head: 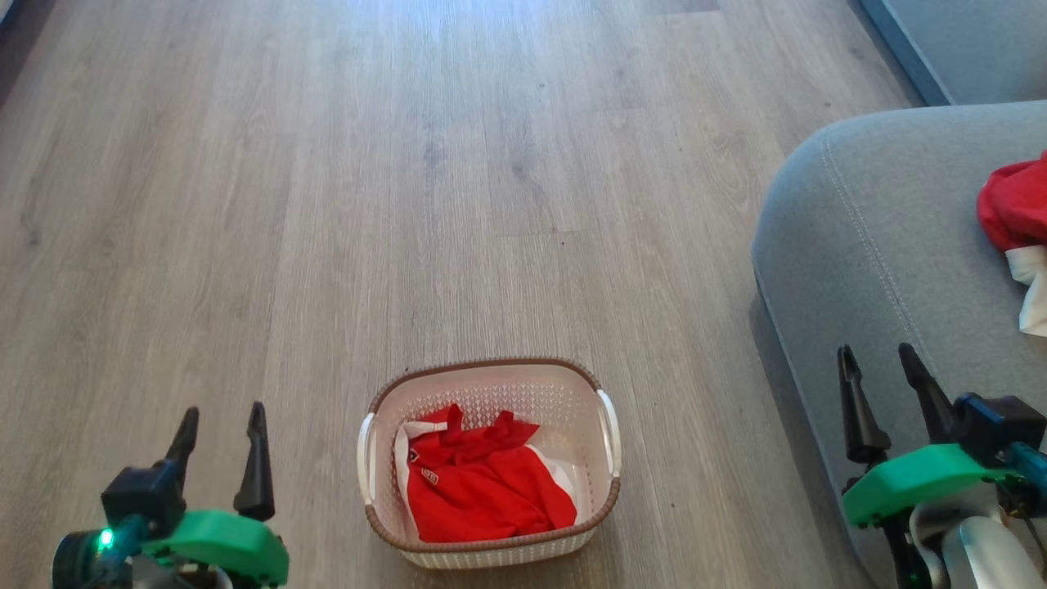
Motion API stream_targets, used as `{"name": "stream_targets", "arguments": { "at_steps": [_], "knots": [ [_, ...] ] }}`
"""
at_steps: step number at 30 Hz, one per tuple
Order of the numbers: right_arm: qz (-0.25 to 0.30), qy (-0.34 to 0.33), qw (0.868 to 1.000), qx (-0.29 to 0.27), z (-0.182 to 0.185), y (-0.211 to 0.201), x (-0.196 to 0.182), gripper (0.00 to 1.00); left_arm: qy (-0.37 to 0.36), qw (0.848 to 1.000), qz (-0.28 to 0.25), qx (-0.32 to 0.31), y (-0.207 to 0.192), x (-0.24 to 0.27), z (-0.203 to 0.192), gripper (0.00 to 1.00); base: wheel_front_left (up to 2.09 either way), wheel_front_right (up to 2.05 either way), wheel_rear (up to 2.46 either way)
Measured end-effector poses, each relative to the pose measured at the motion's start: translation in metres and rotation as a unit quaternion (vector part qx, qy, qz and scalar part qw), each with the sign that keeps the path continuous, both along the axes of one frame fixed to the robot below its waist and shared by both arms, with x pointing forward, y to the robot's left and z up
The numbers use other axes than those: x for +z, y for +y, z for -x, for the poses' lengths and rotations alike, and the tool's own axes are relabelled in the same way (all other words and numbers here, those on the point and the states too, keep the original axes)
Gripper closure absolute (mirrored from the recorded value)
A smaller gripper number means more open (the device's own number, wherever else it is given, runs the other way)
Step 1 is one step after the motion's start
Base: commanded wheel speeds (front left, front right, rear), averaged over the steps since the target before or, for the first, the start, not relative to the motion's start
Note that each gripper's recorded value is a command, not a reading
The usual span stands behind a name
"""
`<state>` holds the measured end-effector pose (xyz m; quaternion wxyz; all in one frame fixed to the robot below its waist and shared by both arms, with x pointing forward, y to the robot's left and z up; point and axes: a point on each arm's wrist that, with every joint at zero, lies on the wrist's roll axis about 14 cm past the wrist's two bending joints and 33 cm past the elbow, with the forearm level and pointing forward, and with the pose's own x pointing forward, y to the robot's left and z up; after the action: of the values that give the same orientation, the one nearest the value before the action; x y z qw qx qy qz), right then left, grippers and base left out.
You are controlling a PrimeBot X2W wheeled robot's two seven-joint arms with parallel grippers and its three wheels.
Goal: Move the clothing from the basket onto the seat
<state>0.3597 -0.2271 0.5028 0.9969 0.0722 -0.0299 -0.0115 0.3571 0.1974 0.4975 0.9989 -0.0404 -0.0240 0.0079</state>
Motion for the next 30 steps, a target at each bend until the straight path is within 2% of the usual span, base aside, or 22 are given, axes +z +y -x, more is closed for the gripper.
{"name": "stream_targets", "arguments": {
  "at_steps": [5,12,16,20,30],
  "knots": [
    [0.000,0.005,1.000,-0.001,-0.001,-0.001,-0.004,0.00,0.017,1.000,0.003,-0.017,-0.010,-0.011,-0.001,0.00,0.00,0.00,0.00],
    [0.002,0.007,1.000,-0.001,-0.013,-0.001,-0.004,0.00,0.069,0.995,0.008,-0.068,-0.043,-0.044,-0.006,0.00,0.00,0.00,0.00],
    [0.005,-0.012,1.000,0.009,-0.046,0.006,0.008,0.00,0.090,0.990,0.019,-0.104,-0.068,-0.059,-0.027,0.00,0.00,0.00,0.00],
    [0.011,-0.039,0.999,0.026,-0.096,0.016,0.023,0.00,0.111,0.982,0.024,-0.149,-0.102,-0.080,-0.071,0.00,0.00,0.00,0.00],
    [0.019,-0.003,0.999,0.032,-0.141,0.017,-0.018,0.00,0.191,0.958,0.025,-0.213,-0.151,-0.156,-0.113,0.00,0.00,0.00,0.00]
  ]
}}
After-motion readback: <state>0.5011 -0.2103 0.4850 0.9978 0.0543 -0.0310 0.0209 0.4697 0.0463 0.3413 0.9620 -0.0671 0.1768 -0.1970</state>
